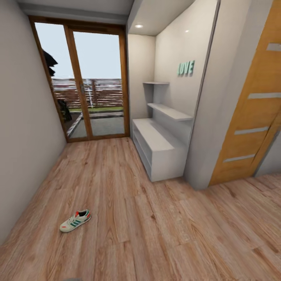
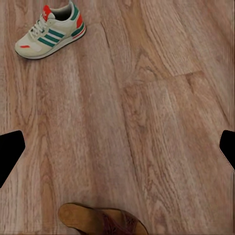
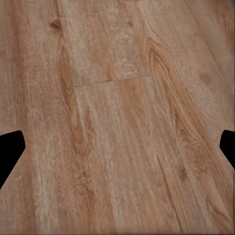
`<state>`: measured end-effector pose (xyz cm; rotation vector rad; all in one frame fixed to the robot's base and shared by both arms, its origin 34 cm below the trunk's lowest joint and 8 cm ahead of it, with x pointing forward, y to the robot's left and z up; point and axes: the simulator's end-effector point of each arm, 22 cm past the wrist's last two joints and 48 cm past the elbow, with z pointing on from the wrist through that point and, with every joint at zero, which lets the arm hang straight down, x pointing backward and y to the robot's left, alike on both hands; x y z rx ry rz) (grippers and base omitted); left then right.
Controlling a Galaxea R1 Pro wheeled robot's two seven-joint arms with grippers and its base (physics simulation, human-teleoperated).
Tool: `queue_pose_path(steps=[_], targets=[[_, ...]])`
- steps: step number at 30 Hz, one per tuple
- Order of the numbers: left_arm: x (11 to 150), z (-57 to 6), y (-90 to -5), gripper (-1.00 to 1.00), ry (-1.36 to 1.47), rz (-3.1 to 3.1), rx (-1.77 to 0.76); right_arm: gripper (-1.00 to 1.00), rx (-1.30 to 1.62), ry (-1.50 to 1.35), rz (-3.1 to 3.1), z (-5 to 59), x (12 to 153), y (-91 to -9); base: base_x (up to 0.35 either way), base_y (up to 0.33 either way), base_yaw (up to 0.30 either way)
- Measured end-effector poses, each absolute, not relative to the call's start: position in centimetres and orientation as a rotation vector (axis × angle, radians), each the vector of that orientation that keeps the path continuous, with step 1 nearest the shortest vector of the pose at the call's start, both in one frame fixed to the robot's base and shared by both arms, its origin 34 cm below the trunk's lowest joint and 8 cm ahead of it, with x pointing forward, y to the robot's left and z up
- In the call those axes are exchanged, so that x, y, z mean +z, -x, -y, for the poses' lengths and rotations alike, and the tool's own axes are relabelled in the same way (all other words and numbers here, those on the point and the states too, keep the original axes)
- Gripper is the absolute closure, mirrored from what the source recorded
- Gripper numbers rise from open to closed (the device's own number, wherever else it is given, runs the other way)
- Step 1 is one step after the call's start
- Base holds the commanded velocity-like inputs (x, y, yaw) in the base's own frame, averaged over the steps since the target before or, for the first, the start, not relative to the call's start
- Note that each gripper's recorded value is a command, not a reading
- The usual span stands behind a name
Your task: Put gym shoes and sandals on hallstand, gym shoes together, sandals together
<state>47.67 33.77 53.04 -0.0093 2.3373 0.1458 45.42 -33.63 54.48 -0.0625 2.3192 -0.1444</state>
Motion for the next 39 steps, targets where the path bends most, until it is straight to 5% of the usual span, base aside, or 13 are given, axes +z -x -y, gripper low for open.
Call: queue_pose_path(steps=[39], targets=[[53.06,-33.69,-47.71,-1.00,0.010,-2.336,0.144,-1.00,-0.144,0.062,-2.319,33.62,54.50,-45.44,0.000,0.000,-0.264]])
